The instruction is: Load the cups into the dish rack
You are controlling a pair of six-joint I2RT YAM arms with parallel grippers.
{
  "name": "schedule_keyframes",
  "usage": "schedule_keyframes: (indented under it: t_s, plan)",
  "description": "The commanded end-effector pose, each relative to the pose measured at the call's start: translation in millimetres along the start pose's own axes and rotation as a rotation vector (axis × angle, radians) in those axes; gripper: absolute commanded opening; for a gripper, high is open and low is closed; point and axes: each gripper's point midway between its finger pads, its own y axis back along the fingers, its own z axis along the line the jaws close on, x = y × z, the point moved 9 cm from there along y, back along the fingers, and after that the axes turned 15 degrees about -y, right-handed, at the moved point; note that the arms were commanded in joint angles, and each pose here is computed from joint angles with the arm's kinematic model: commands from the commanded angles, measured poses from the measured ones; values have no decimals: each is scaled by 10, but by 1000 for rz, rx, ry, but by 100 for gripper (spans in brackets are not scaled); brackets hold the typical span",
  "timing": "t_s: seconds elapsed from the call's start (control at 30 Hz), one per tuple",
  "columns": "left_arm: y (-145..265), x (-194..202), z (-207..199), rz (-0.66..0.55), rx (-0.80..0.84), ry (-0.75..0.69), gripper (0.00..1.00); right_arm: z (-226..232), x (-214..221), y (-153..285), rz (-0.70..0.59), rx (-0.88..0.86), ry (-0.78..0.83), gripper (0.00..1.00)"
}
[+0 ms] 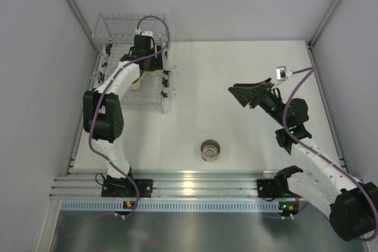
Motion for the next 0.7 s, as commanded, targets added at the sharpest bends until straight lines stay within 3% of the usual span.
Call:
schedule_keyframes:
  t_s: [0.0, 0.67]
  plan:
    - [-45, -159, 119, -19, -31, 7, 0, 142, -140, -12, -35, -55, 60, 62]
    - [-309, -4, 78, 86, -6, -5, 0, 135, -159, 16, -43, -49, 62, 62]
